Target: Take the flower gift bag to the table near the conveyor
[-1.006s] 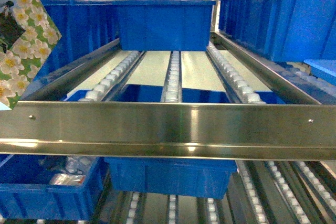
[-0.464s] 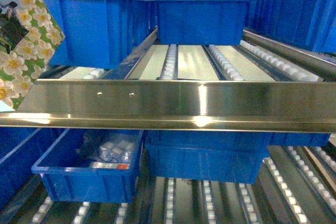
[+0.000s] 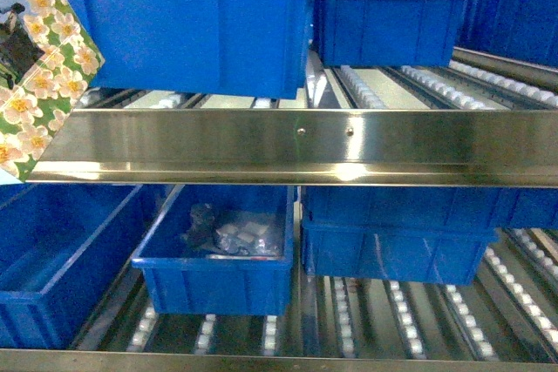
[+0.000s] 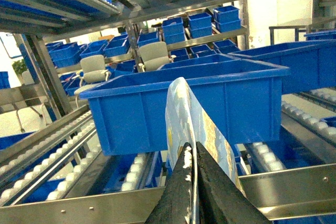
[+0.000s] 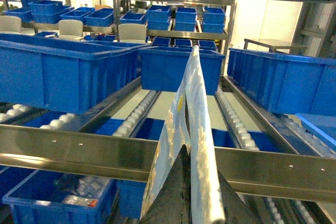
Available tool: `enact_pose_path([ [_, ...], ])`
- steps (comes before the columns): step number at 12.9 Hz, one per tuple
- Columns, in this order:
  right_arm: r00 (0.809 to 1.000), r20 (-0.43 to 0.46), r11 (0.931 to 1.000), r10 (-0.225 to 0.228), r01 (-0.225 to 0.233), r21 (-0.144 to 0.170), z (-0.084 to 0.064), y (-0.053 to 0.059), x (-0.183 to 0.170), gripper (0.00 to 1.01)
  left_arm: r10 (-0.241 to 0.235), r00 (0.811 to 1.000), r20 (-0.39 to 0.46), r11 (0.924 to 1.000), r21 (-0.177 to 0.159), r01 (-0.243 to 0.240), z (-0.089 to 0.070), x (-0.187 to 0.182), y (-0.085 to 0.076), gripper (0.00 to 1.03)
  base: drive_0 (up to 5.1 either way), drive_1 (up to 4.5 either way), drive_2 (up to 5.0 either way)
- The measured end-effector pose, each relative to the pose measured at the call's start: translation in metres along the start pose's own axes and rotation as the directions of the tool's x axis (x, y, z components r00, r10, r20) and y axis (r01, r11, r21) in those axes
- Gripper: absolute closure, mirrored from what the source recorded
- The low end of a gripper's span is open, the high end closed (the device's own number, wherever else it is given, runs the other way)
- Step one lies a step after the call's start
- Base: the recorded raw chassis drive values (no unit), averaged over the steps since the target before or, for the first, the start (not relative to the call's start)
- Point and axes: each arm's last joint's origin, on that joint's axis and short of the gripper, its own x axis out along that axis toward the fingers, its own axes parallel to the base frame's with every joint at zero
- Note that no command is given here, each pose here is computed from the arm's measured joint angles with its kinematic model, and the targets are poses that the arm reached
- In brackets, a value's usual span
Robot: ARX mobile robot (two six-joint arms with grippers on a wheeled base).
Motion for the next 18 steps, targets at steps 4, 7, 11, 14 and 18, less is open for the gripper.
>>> enact_pose_path([
  [4,1.000,0.001,1.0000,0.000,0.000,-0.001,0.0001,0.0000,-0.0001,0.99,0.000,1.000,0.000,1.0000,0.000,0.000,0.0000,0.0000,-0.0001,1.01,-4.8,0.88,3.7],
  [7,1.000,0.002,1.0000,0.000,0.000,-0.001,0.0003,0.0000,-0.0001,0.99,0.000,1.000,0.002,1.0000,-0.001,0.000,0.0002,0.0000,0.0001,1.01,-4.8,1.17,3.6],
  [11,1.000,0.003,1.0000,0.000,0.000,-0.001,0.0003,0.0000,0.0000,0.99,0.000,1.000,0.001,1.0000,0.000,0.000,0.0001,0.0000,0.0000,1.01,-4.8,1.18,3.6],
  [14,1.000,0.000,1.0000,0.000,0.000,0.000,0.0000,0.0000,-0.0001,0.99,0.000,1.000,0.000,1.0000,0.000,0.000,0.0001,0.0000,0.0000,1.01,-4.8,1.13,3.6],
  [18,1.000,0.002,1.0000,0.001,-0.001,-0.001,0.0003,0.0001,-0.0001,0.99,0.000,1.000,-0.001,1.0000,0.000,0.000,-0.0001,0.0001,-0.0001,1.01,-4.8,1.15,3.6],
])
